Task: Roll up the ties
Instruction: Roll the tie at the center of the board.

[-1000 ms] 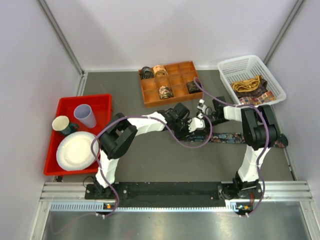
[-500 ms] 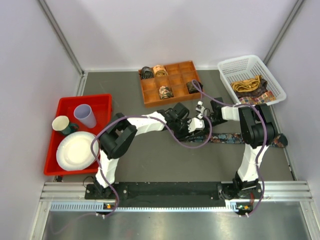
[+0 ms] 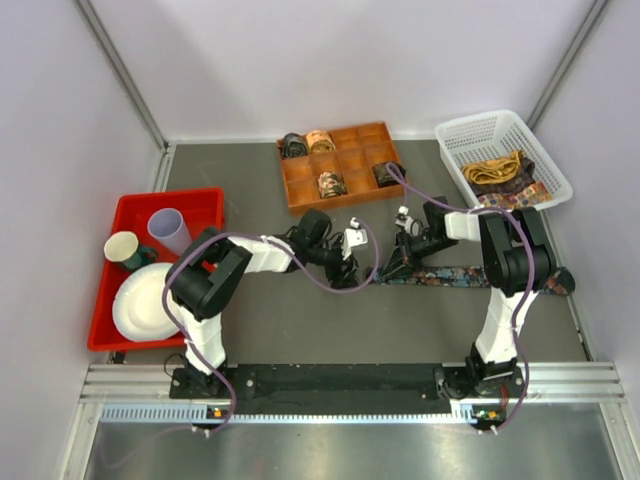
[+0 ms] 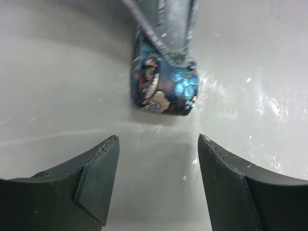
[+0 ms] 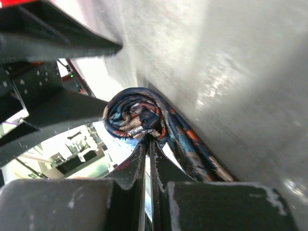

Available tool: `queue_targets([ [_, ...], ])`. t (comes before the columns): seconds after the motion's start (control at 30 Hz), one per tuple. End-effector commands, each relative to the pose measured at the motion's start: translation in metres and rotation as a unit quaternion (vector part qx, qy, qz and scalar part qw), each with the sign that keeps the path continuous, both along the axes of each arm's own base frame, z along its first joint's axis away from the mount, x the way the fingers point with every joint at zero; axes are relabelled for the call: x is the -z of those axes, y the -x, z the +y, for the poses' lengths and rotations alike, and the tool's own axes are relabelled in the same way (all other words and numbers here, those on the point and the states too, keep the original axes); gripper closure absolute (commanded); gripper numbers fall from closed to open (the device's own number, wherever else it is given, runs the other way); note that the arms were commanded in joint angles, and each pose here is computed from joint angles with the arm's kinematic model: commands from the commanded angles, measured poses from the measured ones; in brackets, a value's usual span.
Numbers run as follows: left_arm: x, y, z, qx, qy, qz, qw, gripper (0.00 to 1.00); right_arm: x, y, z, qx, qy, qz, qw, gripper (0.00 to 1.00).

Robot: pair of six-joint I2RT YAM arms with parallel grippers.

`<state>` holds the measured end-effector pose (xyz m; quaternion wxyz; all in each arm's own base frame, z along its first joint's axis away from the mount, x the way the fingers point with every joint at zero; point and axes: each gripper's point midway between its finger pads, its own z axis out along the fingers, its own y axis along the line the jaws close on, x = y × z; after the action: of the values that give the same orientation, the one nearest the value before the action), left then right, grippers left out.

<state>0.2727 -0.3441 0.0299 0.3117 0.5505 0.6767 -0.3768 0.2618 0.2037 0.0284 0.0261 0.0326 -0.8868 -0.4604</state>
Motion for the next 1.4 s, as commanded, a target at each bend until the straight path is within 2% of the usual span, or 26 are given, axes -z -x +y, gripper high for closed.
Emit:
queue_targets([
  [0.0, 0.004, 0.010, -0.023, 0.030, 0.067, -0.018, 0.997, 0.29, 0.037, -0.017, -0.027, 0.016, 0.104, -0.022, 0.994, 1.00],
  [0.1, 0.004, 0.012, -0.031, 0.045, 0.087, -0.041, 0.994, 0.29, 0.039, -0.021, -0.030, 0.025, 0.109, -0.015, 0.994, 1.00],
  [0.43, 0.012, 0.001, -0.051, 0.038, 0.090, -0.083, 0.992, 0.33, 0.041, -0.023, -0.030, 0.023, 0.107, -0.003, 0.994, 1.00],
  [0.8, 0.030, 0.001, -0.065, 0.045, 0.018, -0.103, 0.993, 0.41, 0.042, -0.022, -0.031, 0.022, 0.110, 0.001, 0.994, 1.00],
  [1.1, 0.047, 0.017, -0.041, 0.077, -0.043, -0.088, 0.992, 0.67, 0.034, -0.024, -0.030, 0.022, 0.100, -0.005, 0.995, 1.00],
  [1.23, 0.059, 0.025, -0.029, 0.067, -0.077, -0.057, 0.993, 0.77, 0.012, -0.026, -0.021, 0.011, 0.044, -0.012, 0.999, 1.00],
  [1.27, 0.064, 0.026, -0.023, 0.059, -0.092, -0.048, 0.993, 0.78, 0.007, -0.026, -0.022, 0.008, 0.034, -0.015, 0.999, 0.99],
  [1.3, 0.066, 0.027, -0.021, 0.047, -0.099, -0.038, 0.993, 0.80, -0.003, -0.028, -0.023, 0.004, 0.022, -0.034, 0.999, 0.94],
  [1.33, 0.067, 0.027, -0.019, 0.043, -0.105, -0.033, 0.993, 0.80, -0.011, -0.027, -0.025, 0.008, 0.009, -0.037, 0.999, 0.83],
  [1.37, 0.069, 0.027, -0.017, 0.037, -0.111, -0.028, 0.993, 0.81, -0.018, -0.026, -0.027, 0.008, 0.001, -0.043, 0.999, 0.77],
])
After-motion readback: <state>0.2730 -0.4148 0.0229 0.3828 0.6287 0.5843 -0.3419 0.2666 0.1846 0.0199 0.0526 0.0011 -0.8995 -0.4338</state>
